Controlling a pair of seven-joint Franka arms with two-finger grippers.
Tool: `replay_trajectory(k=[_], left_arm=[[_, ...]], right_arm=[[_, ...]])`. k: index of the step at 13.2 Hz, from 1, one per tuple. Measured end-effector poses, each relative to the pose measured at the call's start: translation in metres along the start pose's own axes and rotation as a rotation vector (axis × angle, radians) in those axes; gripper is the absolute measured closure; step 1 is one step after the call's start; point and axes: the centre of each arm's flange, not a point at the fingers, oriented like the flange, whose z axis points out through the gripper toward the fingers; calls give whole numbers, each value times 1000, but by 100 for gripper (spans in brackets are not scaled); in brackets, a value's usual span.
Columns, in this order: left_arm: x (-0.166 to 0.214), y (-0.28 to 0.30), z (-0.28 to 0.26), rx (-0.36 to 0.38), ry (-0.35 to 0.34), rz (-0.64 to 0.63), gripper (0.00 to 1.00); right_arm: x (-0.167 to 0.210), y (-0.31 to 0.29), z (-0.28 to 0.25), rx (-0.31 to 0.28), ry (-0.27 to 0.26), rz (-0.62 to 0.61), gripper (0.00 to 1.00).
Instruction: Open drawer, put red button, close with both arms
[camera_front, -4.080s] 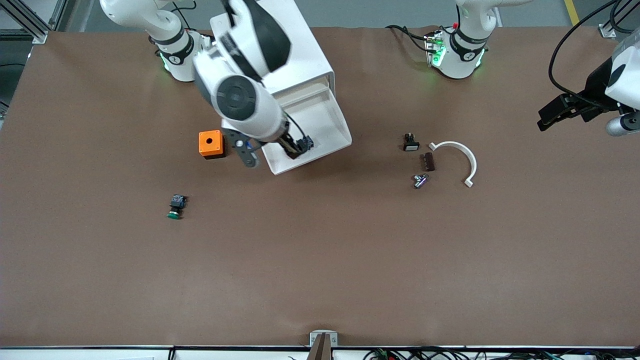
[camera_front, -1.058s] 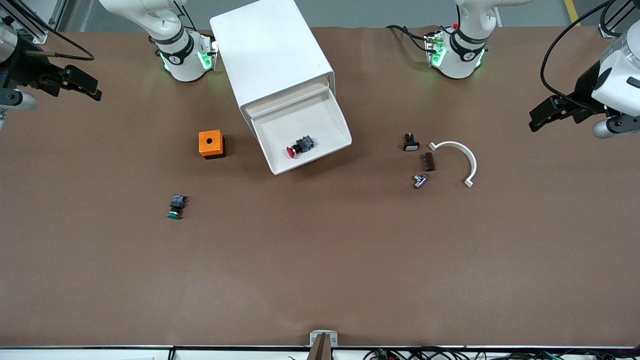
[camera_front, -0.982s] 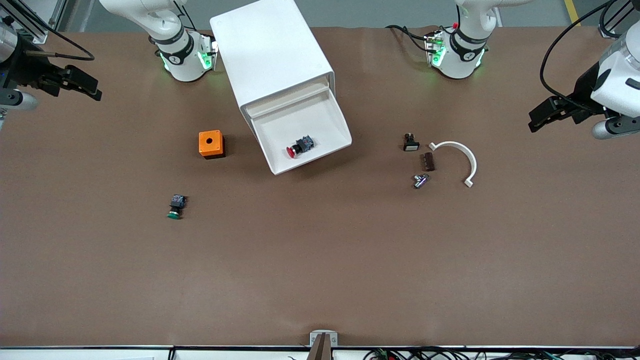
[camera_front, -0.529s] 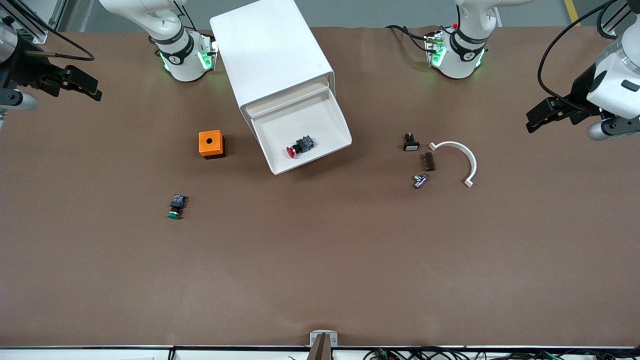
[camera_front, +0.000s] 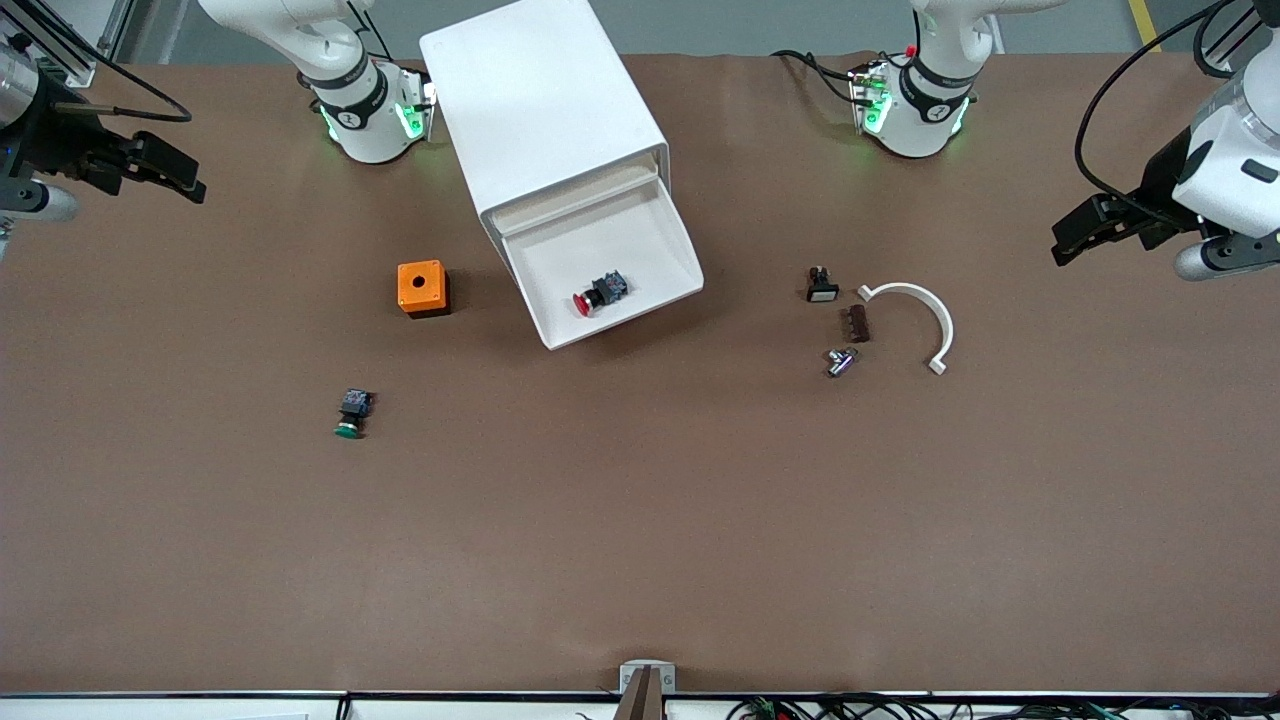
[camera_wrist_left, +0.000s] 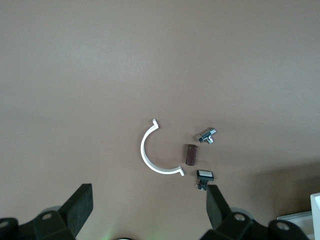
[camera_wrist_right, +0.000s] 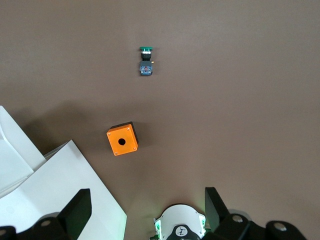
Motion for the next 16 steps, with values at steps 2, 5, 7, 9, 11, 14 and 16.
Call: replay_trajectory(k=[2, 5, 7, 9, 11, 14, 16], left_arm=[[0, 1, 0, 0, 0, 1, 0], [0, 1, 0, 0, 0, 3, 0], [0, 2, 0, 0, 0, 4, 0], [-1, 2, 0, 0, 0, 5, 0], [-1, 3, 0, 0, 0, 7, 0], [-1, 3, 0, 0, 0, 7, 0], [-1, 3, 0, 0, 0, 7, 0]], right_arm=[[0, 0, 0, 0, 0, 0, 0], [0, 0, 0, 0, -1, 0, 0], [0, 0, 1, 0, -1, 0, 0], [0, 0, 1, 0, -2, 0, 0], [1, 0, 3, -1, -6, 0, 0], [1, -1, 7, -3, -14, -1, 0], [1, -1, 7, -3, -14, -2, 0]])
